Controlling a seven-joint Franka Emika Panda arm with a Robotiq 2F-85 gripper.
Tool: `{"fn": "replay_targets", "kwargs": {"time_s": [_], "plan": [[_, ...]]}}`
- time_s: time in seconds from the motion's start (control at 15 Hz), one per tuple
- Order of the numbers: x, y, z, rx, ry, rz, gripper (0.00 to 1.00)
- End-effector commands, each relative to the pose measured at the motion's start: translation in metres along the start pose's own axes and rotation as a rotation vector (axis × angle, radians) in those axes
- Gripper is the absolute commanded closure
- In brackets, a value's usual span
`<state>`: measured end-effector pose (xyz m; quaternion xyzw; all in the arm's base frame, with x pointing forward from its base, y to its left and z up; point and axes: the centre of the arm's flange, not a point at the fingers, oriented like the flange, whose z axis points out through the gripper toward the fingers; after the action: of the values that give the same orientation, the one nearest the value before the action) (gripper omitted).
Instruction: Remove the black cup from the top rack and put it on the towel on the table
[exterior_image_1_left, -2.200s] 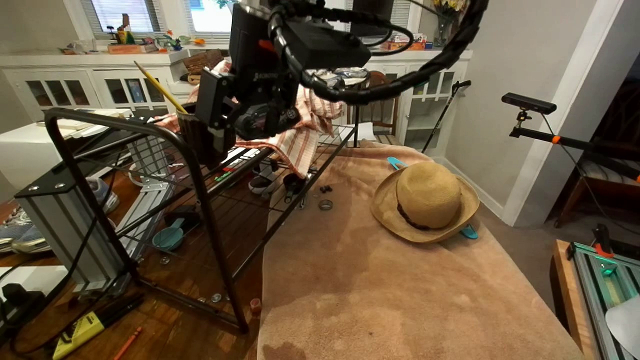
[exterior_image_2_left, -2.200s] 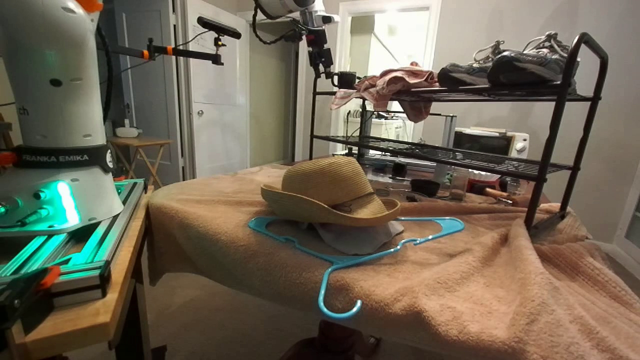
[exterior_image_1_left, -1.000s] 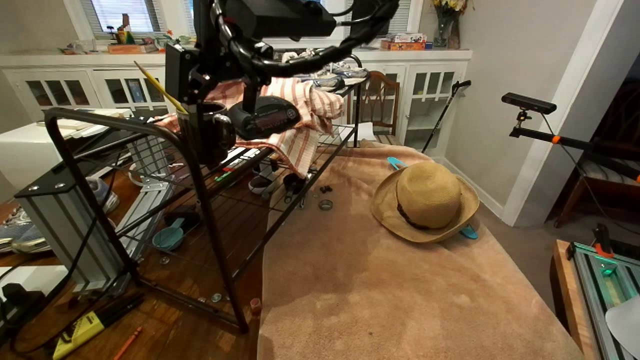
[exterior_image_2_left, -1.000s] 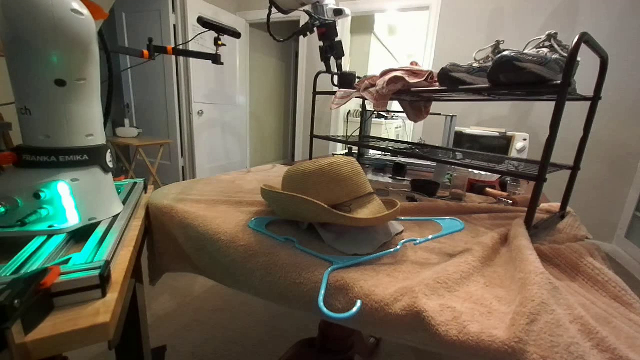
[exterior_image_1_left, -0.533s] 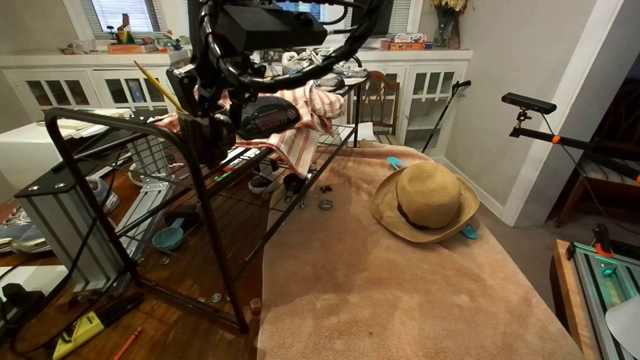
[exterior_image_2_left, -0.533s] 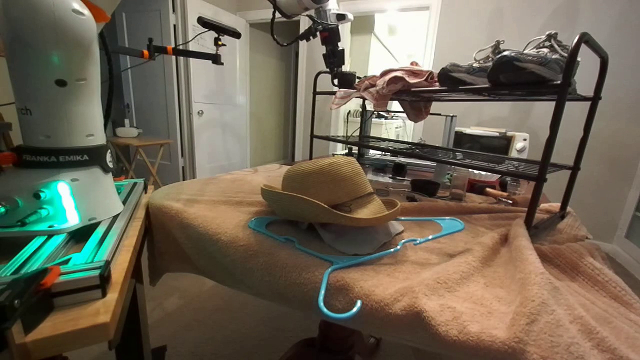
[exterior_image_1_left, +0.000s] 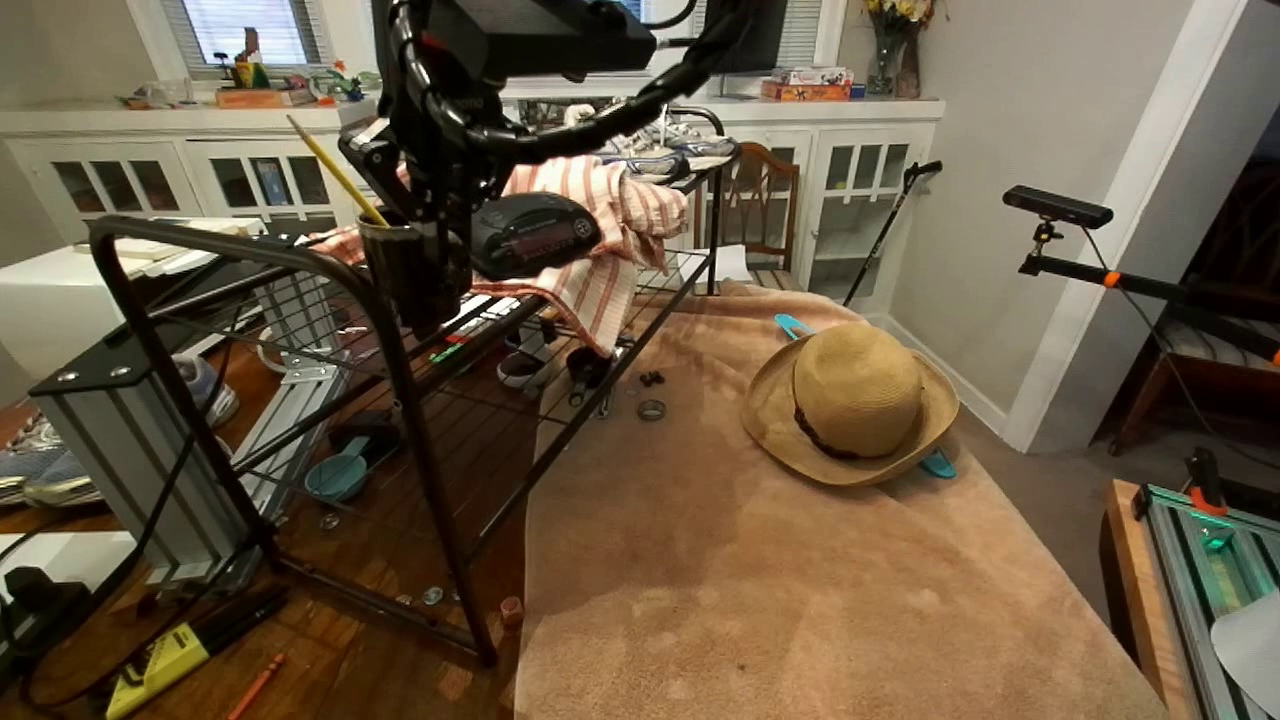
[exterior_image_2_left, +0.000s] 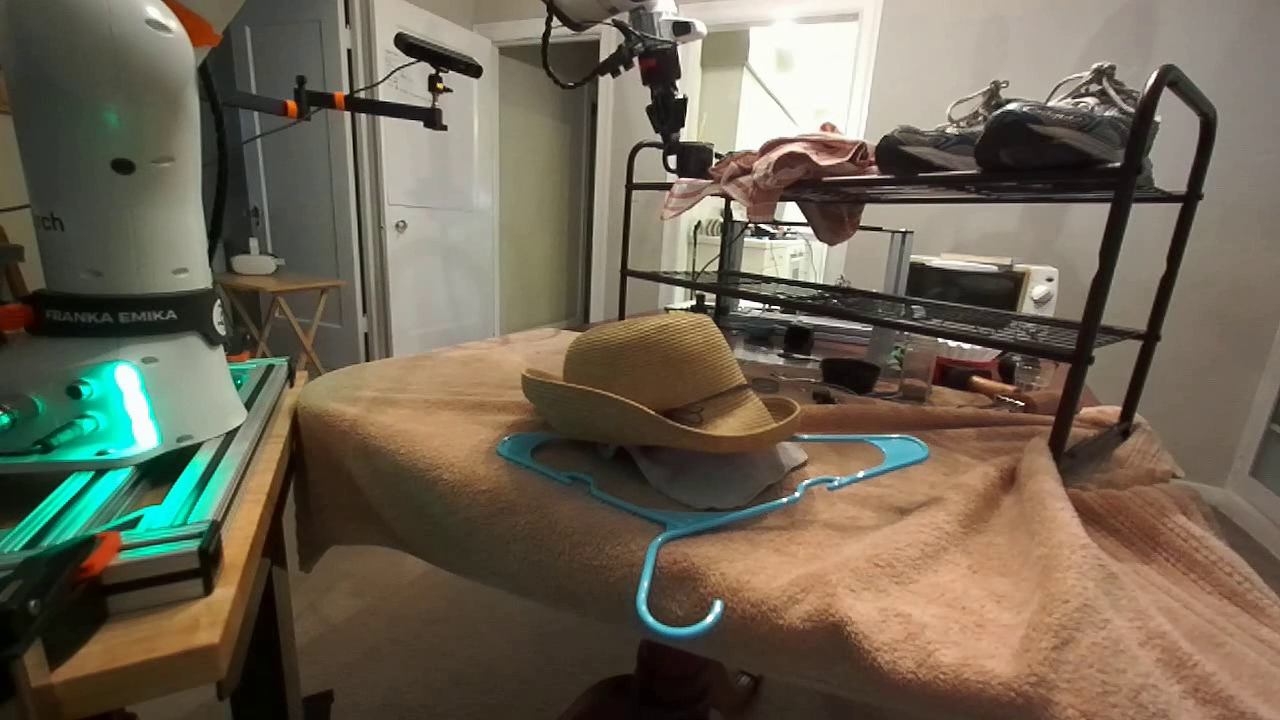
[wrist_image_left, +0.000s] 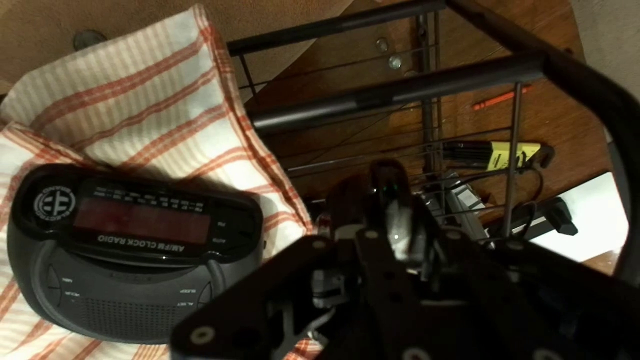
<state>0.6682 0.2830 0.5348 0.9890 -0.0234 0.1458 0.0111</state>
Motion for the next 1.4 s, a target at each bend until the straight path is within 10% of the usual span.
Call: {"fn": "replay_targets", "kwargs": {"time_s": [0.0,0.8,1.33], "plan": [[0.007,-0.004,0.001,-0.012,-0.019,-0.005,0.96],[0.004,0.013,-0.084,0.055,0.064,-0.053,0.96],[-0.063,0.052,-0.134,0.025,0.007,-0.013,0.96]]}}
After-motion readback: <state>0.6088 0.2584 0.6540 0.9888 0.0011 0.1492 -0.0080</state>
